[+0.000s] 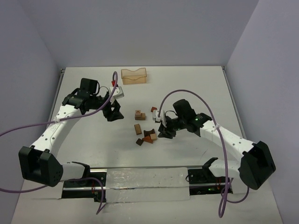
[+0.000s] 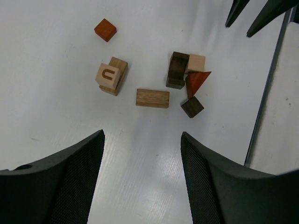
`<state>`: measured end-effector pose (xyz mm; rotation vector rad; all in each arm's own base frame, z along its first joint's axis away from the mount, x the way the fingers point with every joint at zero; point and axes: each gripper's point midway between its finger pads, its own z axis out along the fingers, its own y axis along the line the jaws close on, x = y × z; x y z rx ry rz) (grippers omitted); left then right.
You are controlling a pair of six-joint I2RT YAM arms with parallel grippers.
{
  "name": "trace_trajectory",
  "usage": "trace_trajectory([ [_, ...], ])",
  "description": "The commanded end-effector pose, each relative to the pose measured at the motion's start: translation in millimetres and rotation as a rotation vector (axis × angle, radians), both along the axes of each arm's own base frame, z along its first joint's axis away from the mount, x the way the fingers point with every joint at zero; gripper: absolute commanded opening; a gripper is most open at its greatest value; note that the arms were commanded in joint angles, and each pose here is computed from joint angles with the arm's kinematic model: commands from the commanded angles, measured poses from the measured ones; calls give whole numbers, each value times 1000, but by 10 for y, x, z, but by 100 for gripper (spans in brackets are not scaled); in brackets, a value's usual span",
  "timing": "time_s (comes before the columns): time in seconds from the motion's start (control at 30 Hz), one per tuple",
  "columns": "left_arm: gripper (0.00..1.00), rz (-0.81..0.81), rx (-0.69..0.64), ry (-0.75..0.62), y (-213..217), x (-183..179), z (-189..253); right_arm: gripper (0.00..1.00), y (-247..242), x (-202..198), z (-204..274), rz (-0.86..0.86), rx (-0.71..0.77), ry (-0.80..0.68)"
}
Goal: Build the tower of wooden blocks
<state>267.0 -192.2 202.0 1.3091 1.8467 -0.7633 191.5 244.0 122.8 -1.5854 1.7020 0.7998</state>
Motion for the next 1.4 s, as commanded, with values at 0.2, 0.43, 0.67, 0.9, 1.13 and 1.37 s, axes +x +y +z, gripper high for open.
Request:
trace_trajectory([
  [0.2,74,-24,-80,-23,-36,-21,121,44,321,97,-145,189,-132,-183],
  [0.43,76,-43,-101,-56,-22,-49,133,47,428,110,-405,236,-236,-151],
  [0.67,76,-74,-121,-84,-51,-24,120,52,460,152,-636,247,-323,-117],
  [0.9,76,-90,-112,-106,-35,-29,63,57,497,193,-789,259,-369,-106],
  [1.13,77,-94,-101,-112,-11,-45,9,58,453,185,-865,271,-406,-91],
  [1.37,77,-94,-102,-116,-12,-33,32,66,343,119,-905,269,-426,-87],
])
